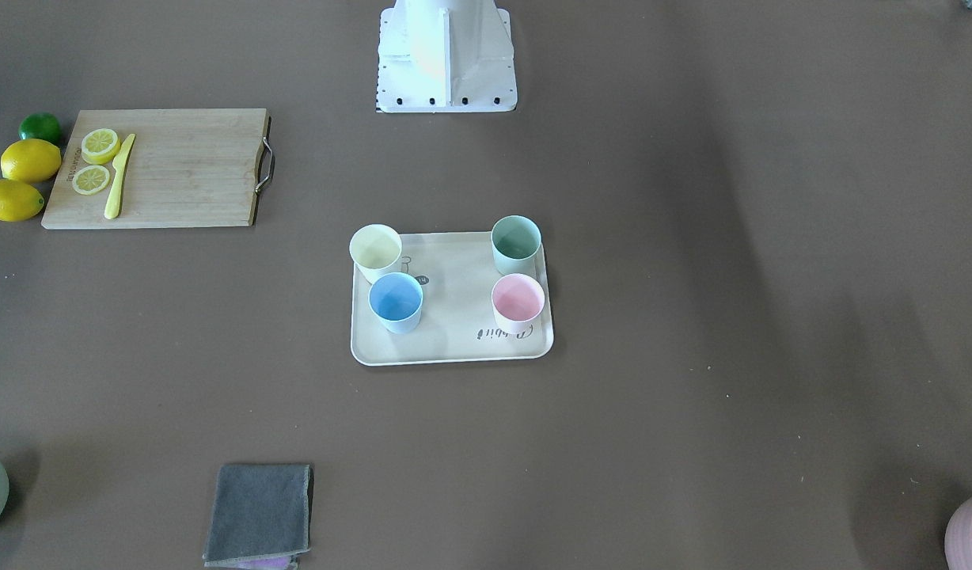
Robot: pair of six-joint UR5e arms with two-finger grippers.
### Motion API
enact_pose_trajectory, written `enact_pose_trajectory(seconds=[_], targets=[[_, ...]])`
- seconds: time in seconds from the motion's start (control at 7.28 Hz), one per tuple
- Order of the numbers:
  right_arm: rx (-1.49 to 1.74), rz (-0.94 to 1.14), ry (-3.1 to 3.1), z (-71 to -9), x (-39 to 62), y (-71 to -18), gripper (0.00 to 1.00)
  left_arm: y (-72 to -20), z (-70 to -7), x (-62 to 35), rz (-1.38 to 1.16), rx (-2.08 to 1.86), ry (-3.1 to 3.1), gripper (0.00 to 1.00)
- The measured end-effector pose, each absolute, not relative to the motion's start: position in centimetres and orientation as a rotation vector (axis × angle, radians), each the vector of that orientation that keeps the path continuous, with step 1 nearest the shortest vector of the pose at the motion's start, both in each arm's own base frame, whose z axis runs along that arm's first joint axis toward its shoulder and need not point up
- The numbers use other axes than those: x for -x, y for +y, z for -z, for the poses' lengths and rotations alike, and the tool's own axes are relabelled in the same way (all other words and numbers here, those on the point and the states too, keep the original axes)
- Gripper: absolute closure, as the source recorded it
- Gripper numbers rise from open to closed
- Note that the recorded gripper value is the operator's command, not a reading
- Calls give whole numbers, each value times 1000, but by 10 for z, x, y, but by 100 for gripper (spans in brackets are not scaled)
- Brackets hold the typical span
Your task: Place all cups on tray
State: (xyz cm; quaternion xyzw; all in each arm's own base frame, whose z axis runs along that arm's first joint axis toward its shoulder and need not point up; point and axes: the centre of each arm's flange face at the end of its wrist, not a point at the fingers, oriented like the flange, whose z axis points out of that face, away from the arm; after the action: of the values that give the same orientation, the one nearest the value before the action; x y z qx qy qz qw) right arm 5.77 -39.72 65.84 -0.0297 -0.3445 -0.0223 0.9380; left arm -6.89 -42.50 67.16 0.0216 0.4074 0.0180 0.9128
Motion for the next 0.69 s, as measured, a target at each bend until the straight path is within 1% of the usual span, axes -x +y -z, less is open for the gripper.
enact_pose_trajectory(seconds=[0.69], targets=[[60,45,-716,-657,-57,-398,0,-427,-669,69,-47,-69,838,2]])
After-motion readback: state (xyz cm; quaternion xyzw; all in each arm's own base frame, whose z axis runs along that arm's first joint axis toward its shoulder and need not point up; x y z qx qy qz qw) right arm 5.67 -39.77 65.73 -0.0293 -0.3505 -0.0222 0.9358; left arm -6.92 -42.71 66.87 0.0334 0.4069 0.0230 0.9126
